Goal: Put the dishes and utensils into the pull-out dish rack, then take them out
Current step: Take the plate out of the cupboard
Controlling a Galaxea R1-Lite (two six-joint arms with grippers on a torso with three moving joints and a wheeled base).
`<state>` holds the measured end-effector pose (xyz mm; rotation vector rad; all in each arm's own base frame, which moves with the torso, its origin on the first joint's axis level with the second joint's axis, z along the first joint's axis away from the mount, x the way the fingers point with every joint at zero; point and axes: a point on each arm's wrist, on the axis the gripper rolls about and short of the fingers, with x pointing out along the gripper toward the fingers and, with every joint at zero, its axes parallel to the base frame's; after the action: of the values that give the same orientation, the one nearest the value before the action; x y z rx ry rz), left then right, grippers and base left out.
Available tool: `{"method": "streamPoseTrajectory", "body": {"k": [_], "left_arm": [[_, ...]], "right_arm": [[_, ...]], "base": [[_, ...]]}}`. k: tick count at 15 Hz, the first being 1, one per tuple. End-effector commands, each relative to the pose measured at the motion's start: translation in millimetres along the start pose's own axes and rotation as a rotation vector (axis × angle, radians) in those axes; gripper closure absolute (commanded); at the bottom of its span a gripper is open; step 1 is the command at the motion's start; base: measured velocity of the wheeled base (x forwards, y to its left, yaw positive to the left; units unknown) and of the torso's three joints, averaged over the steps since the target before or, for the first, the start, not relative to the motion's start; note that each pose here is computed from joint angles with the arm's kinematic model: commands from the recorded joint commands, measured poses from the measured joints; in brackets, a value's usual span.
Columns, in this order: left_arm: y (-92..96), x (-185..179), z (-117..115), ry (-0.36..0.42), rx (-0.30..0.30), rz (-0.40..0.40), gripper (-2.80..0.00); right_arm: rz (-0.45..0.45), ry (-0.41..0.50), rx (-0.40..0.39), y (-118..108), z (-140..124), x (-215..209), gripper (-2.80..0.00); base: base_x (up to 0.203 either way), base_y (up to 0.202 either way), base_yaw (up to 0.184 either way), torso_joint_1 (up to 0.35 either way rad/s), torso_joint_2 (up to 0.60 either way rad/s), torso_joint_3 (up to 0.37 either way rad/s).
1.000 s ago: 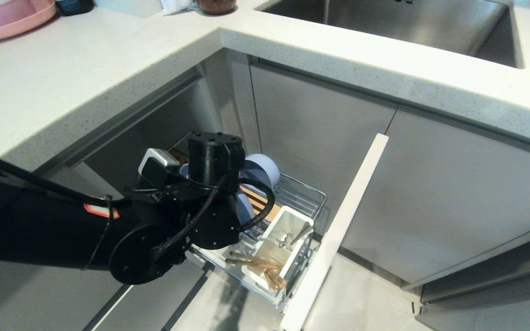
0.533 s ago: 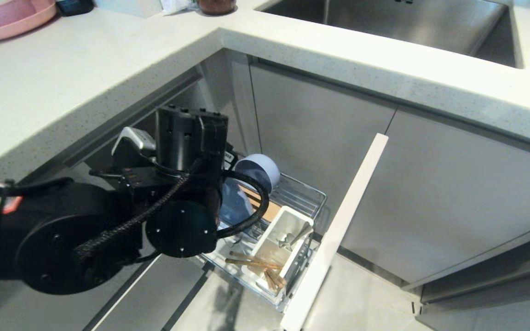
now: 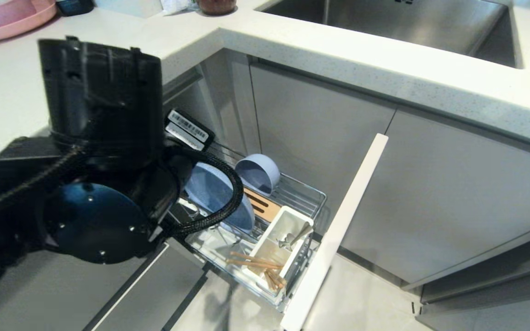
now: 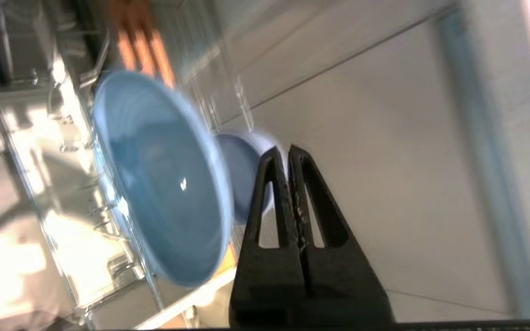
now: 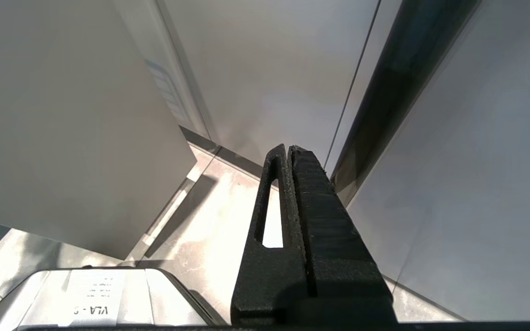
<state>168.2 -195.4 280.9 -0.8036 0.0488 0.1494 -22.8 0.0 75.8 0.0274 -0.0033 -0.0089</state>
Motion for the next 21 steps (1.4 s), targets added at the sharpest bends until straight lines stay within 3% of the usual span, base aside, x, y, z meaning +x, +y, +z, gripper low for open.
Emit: {"method": "streamPoseTrajectory", "body": {"k": [1, 3, 5, 8, 10, 12, 14, 17, 19, 21], "left_arm": [[-4.3, -18.4, 35.3, -0.036, -0.03, -0.053, 0.0], [-6.6, -29.2, 59.3, -0.064, -0.006, -0.088, 0.0], [-6.1, -40.8, 88.1, -0.095, -0.03, -0.125, 0.0], [9.3, -52.3, 130.8, -0.138, -0.02, -0.193, 0.0], [26.7, -70.5, 164.5, -0.163, 0.012, -0.308, 0.0], [45.2, -89.5, 187.7, -0.214, 0.142, -0.414, 0.0], [62.0, -103.4, 199.9, -0.307, 0.303, -0.47, 0.0], [81.8, -129.1, 208.0, -0.424, 0.483, -0.512, 0.0], [100.4, -157.0, 203.7, -0.44, 0.638, -0.558, 0.0], [126.0, -192.9, 189.6, -0.386, 0.805, -0.613, 0.0]], "right_arm": [[0.0, -0.003, 0.0, 0.0, -0.5, -0.2, 0.0], [0.0, -0.003, 0.0, 0.0, -0.5, -0.2, 0.0], [0.0, -0.003, 0.0, 0.0, -0.5, -0.2, 0.0], [0.0, -0.002, 0.0, 0.0, -0.5, -0.1, 0.0], [0.0, -0.003, 0.0, 0.0, -0.5, -0.2, 0.0], [0.0, -0.003, 0.0, 0.0, -0.5, -0.2, 0.0], [0.0, -0.003, 0.0, 0.0, -0.5, -0.2, 0.0], [0.0, -0.003, 0.0, 0.0, -0.5, -0.2, 0.0], [0.0, -0.002, 0.0, 0.0, -0.5, -0.1, 0.0], [0.0, -0.003, 0.0, 0.0, -0.5, -0.2, 0.0]], "base": [[0.0, 0.0, 0.0, 0.0, 0.0, 0.0], [0.0, 0.0, 0.0, 0.0, 0.0, 0.0], [0.0, 0.0, 0.0, 0.0, 0.0, 0.0], [0.0, 0.0, 0.0, 0.0, 0.0, 0.0], [0.0, 0.0, 0.0, 0.0, 0.0, 0.0], [0.0, 0.0, 0.0, 0.0, 0.0, 0.0], [0.0, 0.0, 0.0, 0.0, 0.0, 0.0], [0.0, 0.0, 0.0, 0.0, 0.0, 0.0], [0.0, 0.0, 0.0, 0.0, 0.0, 0.0], [0.0, 0.0, 0.0, 0.0, 0.0, 0.0]]}}
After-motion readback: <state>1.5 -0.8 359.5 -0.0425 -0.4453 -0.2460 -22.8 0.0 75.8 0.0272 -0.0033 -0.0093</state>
